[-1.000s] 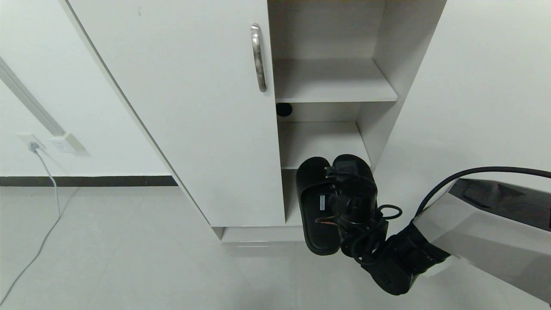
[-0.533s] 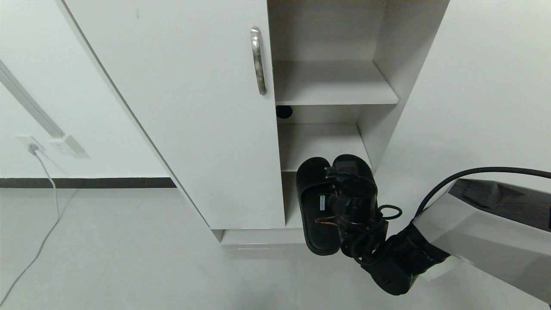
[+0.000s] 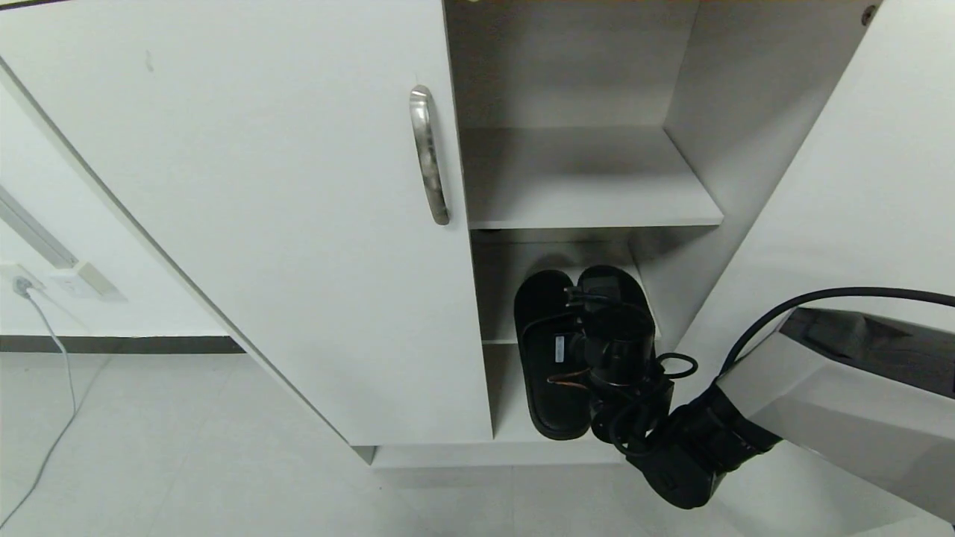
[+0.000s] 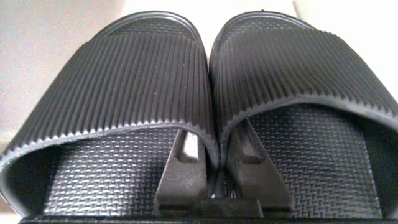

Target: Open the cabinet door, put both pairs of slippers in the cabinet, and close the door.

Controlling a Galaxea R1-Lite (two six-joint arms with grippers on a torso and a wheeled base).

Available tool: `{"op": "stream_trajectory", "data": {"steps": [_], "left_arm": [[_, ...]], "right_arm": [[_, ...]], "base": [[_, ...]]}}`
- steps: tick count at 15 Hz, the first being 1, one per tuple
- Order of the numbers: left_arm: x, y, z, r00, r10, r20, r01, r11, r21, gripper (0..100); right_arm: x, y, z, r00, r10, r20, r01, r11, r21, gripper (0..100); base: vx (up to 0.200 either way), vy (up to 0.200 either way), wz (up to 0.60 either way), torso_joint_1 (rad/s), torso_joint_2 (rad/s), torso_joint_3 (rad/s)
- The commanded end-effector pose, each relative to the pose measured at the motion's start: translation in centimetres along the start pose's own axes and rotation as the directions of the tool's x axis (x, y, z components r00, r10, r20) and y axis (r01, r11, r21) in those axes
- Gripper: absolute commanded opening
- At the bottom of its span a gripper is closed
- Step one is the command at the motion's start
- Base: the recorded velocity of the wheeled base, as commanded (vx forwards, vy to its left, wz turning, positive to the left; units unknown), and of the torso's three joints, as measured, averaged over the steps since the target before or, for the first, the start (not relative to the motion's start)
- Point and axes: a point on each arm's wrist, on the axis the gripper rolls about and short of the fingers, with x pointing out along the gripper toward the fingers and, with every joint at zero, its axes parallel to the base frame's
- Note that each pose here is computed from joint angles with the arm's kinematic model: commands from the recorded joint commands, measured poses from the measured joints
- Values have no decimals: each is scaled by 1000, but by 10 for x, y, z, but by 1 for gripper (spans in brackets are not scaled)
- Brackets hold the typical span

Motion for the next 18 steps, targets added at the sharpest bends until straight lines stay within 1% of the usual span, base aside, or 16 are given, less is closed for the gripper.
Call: {"op": "stream_trajectory", "data": {"steps": [1, 4, 9, 14, 18], "left_arm": [[0, 0, 0, 1000, 2, -2, -2, 1000, -1, 0], [0, 0, 0, 1000, 2, -2, -2, 1000, -3, 0], [0, 0, 0, 1000, 3, -2, -3, 1000, -3, 0], [0, 0, 0, 1000, 3, -2, -3, 1000, -3, 0], [0, 0, 0, 1000, 3, -2, -3, 1000, -3, 0]], "right_arm": [[0, 0, 3, 1000, 2, 5, -2, 1000, 4, 0], [10, 3, 7, 1000, -8, 6, 8, 1000, 6, 0], [45, 1, -6, 998, -60, 15, 60, 998, 14, 0], [67, 7, 9, 997, -76, 33, 75, 997, 35, 0], [81, 10, 9, 995, -88, 40, 87, 995, 41, 0]], "base": [[0, 0, 0, 0, 0, 0], [0, 0, 0, 0, 0, 0], [0, 0, 0, 0, 0, 0], [0, 0, 0, 0, 0, 0], [0, 0, 0, 0, 0, 0]]}}
